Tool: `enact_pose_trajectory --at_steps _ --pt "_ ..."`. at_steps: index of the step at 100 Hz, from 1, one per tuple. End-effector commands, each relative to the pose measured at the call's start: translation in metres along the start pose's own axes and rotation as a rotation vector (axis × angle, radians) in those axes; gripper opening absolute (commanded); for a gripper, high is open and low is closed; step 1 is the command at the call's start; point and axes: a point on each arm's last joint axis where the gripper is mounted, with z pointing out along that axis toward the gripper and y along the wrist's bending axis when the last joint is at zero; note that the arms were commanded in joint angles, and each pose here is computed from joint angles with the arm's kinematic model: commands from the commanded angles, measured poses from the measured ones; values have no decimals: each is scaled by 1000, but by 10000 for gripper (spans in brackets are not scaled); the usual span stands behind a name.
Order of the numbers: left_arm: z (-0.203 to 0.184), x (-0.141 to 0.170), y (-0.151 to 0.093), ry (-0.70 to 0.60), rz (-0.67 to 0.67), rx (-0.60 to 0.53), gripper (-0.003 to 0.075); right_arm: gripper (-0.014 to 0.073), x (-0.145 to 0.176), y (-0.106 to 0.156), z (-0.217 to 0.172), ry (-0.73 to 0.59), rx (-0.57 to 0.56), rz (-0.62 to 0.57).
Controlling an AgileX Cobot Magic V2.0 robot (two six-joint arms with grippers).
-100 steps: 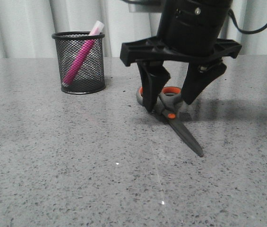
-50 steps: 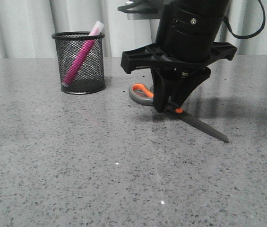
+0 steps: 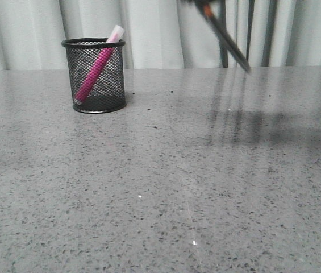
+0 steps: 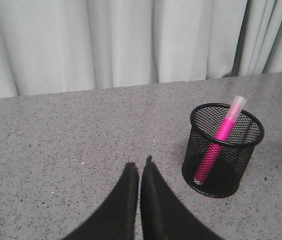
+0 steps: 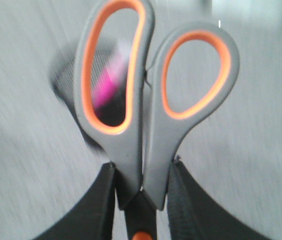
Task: Put pen and scissors into bin
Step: 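Lift the scissors blade-down and carry them over the mesh cup, then lower the scissors into the cup and open the right gripper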
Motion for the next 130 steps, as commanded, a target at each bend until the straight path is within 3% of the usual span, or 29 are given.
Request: enact_pose_trajectory --at_steps 1,24,52,72,130 --pt "-3 -12 -2 -49 -29 5 -19 -74 -33 7 -18 -355 -57 -24" --pt "-3 -12 -2 -50 -32 7 -19 -74 -45 12 21 -582 -99 -22" --pt "-3 -12 -2 -50 -32 7 -19 -74 -50 29 82 -735 -166 -25" --pt "-3 -12 -2 -50 -32 7 -19 -74 -52 32 113 -734 -168 -25" --pt "-3 -12 -2 -50 -32 7 -19 -75 -17 29 146 -503 -138 -36"
